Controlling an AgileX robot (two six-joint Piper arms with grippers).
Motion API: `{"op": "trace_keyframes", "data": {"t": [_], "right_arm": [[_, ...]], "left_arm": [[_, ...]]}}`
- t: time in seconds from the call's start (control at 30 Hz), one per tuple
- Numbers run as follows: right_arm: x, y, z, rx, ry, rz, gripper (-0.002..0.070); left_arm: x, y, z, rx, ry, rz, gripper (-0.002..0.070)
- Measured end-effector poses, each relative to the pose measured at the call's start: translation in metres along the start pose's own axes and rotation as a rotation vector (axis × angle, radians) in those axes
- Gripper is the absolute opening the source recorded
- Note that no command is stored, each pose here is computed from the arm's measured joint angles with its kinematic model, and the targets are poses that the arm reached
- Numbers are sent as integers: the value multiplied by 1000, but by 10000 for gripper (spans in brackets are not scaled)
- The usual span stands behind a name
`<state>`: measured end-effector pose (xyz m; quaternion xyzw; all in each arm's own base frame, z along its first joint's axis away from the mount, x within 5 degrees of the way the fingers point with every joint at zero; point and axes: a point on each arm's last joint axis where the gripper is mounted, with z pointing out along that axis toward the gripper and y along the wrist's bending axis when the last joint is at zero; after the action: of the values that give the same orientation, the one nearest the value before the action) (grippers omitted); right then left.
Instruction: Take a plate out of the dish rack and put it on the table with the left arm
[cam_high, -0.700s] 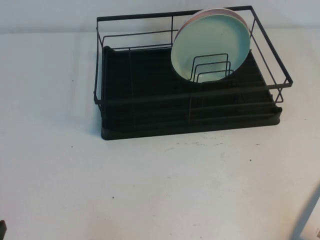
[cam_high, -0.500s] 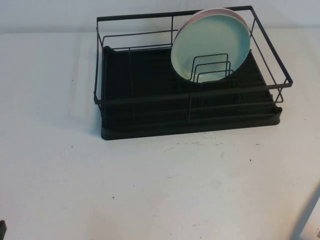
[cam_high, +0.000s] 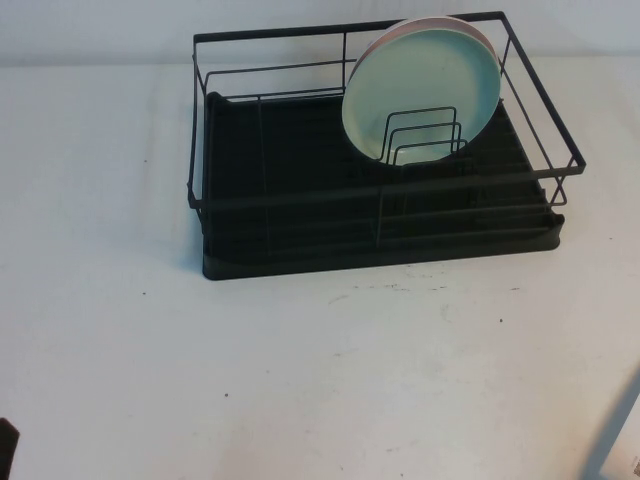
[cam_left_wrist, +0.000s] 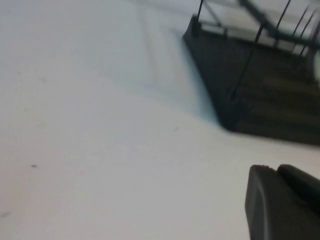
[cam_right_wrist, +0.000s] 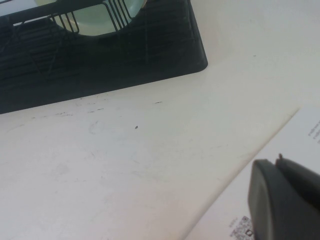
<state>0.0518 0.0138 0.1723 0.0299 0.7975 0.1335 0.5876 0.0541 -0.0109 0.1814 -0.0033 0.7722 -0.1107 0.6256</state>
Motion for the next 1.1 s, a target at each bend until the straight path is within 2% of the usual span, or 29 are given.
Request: {"op": "trace_keyframes", "data": {"t": [0.13, 0.2, 0.33, 0.7, 0.77, 0.87, 1.1], "right_arm": [[0, 0, 0, 0, 0, 0, -20], [0, 0, 0, 0, 0, 0, -20], [0, 0, 0, 0, 0, 0, -20], [0, 0, 0, 0, 0, 0, -20], [0, 0, 0, 0, 0, 0, -20], [0, 0, 0, 0, 0, 0, -20], [0, 0, 0, 0, 0, 0, -20]], "left_arm": [[-13, -3, -1, 59, -131, -402, -3], [-17, -2, -2, 70, -182, -487, -3], [-20, -2, -2, 76, -211, -535, -3], [-17, -3, -2, 79, -179, -549, -3], [-20, -8, -4, 99, -96, -516, -3], [-44, -20, -13, 138, 13, -383, -3], [-133, -49, -12, 252, 265, 61, -3]]}}
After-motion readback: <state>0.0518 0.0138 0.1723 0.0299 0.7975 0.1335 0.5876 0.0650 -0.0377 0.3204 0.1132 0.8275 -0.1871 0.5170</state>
